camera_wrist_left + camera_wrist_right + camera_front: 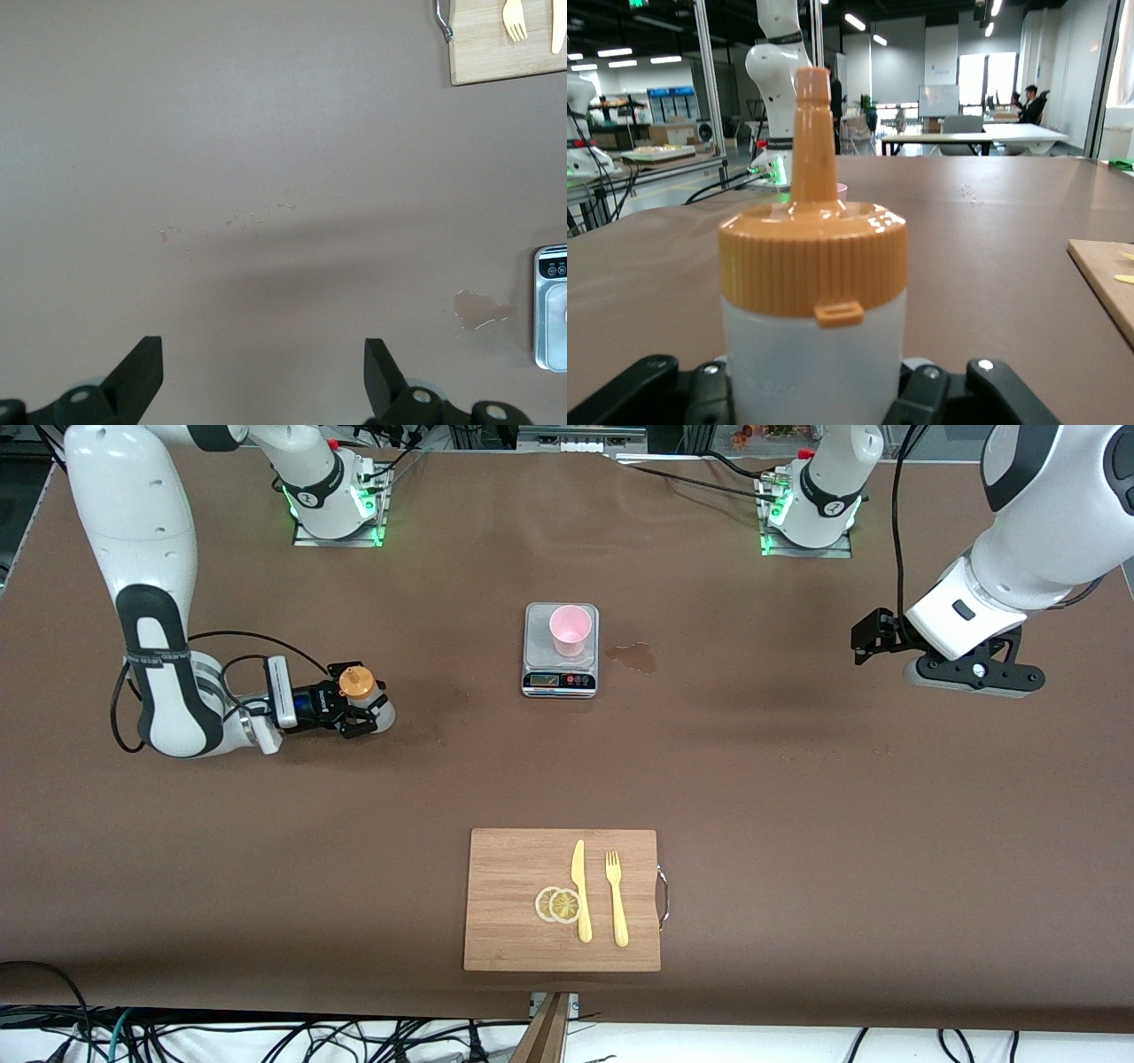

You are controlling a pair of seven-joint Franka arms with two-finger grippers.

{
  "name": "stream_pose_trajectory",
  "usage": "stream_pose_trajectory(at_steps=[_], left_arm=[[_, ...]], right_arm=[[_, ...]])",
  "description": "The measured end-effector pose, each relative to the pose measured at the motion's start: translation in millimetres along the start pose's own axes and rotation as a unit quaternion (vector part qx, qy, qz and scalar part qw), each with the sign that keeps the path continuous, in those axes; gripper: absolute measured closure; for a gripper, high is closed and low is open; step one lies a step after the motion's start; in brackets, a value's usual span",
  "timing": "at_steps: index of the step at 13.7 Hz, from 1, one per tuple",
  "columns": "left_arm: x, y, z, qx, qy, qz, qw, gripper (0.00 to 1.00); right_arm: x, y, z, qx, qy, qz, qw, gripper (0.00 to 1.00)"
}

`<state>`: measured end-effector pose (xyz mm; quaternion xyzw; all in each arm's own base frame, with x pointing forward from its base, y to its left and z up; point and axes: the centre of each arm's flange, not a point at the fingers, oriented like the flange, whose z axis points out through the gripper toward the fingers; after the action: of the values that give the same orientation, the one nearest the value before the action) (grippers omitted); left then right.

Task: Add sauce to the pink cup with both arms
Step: 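Lift the squeeze bottle with the right gripper toward the scale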

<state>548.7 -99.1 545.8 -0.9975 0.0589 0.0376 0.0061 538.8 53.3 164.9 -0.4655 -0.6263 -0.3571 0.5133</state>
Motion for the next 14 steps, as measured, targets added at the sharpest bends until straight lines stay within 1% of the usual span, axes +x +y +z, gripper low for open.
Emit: stream_pose_trajectory(at_steps=[2, 3, 4, 6, 7, 9, 10, 14], left_arm=[[0.0, 0.0, 0.0, 0.000, 0.000, 0.000, 1.000, 0.00], [0.0, 0.0, 0.0, 0.000, 0.000, 0.000, 1.000, 0.00], [-0.1, 0.0, 0.1, 0.000, 0.000, 0.000, 1.000, 0.00], [-0.1, -0.1, 0.1, 0.000, 0.000, 0.000, 1.000, 0.00], [-0.1, -0.4, 0.1, 0.000, 0.000, 0.000, 1.000, 0.00], [0.0, -1.2, 0.1, 0.000, 0.000, -0.001, 1.000, 0.00], [0.0, -1.4, 0.1, 0.000, 0.000, -0.001, 1.000, 0.00], [0.0, -2.1, 0.1, 0.000, -0.001, -0.002, 1.000, 0.00]], right_arm=[[36.0, 12.0, -7.2, 0.003, -0.058, 0.011, 0.998, 0.74], [56.1, 16.7, -10.2, 0.002, -0.089, 0.020, 0.996, 0.76], [75.5, 20.2, -11.6, -0.002, -0.120, 0.031, 0.992, 0.79], [116.4, 25.1, -6.1, -0.006, -0.180, 0.058, 0.982, 0.79], [135.3, 26.8, 2.3, -0.006, -0.205, 0.070, 0.976, 0.79], [159.2, 28.4, 28.7, -0.006, -0.243, 0.089, 0.966, 0.79], [163.4, 28.3, 45.0, -0.008, -0.260, 0.098, 0.961, 0.79], [161.8, 27.2, 111.9, -0.015, -0.324, 0.134, 0.936, 0.79]])
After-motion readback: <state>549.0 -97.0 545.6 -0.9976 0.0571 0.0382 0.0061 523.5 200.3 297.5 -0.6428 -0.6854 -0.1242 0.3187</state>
